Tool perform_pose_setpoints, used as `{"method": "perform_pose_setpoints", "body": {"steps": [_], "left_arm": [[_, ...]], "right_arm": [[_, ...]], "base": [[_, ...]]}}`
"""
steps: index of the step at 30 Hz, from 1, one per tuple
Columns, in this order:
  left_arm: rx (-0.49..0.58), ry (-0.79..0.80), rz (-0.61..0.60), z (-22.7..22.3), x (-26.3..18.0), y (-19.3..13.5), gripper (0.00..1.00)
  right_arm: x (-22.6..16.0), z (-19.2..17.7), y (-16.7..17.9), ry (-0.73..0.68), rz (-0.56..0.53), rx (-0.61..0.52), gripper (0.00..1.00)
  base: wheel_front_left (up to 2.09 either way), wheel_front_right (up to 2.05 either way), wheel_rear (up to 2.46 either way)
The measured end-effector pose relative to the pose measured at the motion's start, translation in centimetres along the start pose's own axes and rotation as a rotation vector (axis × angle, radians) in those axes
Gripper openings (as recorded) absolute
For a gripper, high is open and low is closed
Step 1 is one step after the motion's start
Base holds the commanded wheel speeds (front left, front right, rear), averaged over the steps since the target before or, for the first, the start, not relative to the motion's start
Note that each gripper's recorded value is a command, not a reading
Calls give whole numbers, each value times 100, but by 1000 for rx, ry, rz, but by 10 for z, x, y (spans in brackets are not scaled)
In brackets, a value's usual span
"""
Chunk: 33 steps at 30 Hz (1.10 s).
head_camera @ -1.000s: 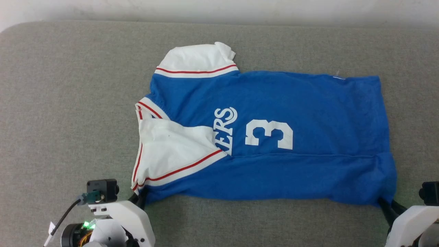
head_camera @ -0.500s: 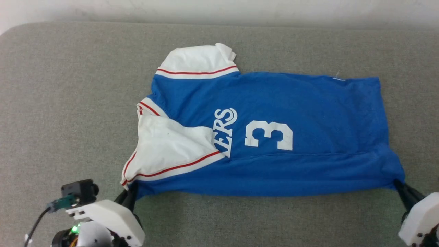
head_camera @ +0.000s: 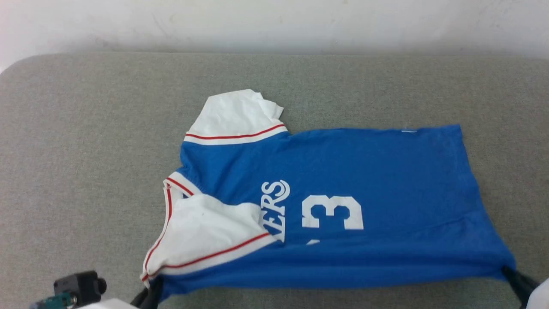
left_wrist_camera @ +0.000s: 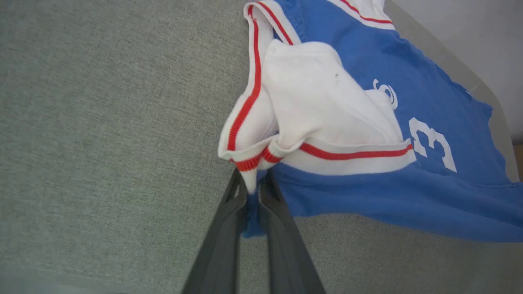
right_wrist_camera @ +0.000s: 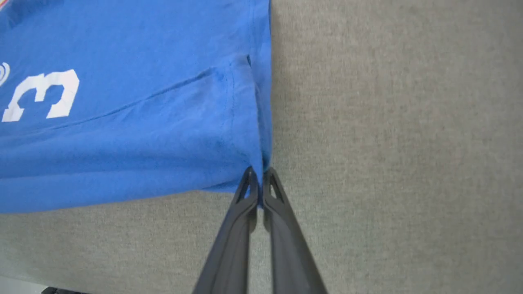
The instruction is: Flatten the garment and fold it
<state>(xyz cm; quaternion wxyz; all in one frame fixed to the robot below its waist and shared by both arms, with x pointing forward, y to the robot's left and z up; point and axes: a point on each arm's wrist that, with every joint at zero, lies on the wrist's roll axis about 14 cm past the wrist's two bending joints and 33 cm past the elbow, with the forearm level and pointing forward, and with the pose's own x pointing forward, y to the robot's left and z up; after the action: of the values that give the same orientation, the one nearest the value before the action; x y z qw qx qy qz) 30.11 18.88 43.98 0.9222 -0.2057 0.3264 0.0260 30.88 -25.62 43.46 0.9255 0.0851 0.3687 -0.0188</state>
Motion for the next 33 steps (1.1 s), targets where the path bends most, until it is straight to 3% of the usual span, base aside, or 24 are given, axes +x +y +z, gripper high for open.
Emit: {"method": "perform_pose_setpoints", "body": {"steps": [4, 13, 14, 15, 16, 22, 27, 30, 33], "left_arm": [[-26, 58, 24, -20, -3, 5, 0], [-62, 174, 75, -60, 0, 19, 0], [-66, 165, 86, -60, 0, 22, 10], [-73, 150, 98, -59, 2, 25, 48], [-81, 138, 97, -58, 3, 25, 100], [-131, 52, 63, -46, 7, 21, 100], [-155, -107, 23, -4, 3, 15, 100], [-127, -235, -16, 34, -3, 6, 100], [-22, -443, -47, 94, -7, -10, 100]], "right_arm": [[-4, -28, 1, 92, -2, 32, 0], [-1, -49, 2, 134, -5, 50, 0], [0, -51, 3, 138, -2, 53, 0], [1, -52, 5, 138, 1, 57, 16], [2, -53, 6, 132, 6, 59, 100], [1, -42, 10, 69, 23, 63, 100], [-9, -9, 0, -71, -6, 59, 100], [-12, 21, -2, -183, -20, 30, 100], [-14, 52, -1, -305, -36, -17, 100]], "base": [[0, 0, 0], [0, 0, 0], [0, 0, 0], [0, 0, 0], [0, 0, 0], [0, 0, 0], [0, 0, 0], [0, 0, 0], [0, 0, 0]]}}
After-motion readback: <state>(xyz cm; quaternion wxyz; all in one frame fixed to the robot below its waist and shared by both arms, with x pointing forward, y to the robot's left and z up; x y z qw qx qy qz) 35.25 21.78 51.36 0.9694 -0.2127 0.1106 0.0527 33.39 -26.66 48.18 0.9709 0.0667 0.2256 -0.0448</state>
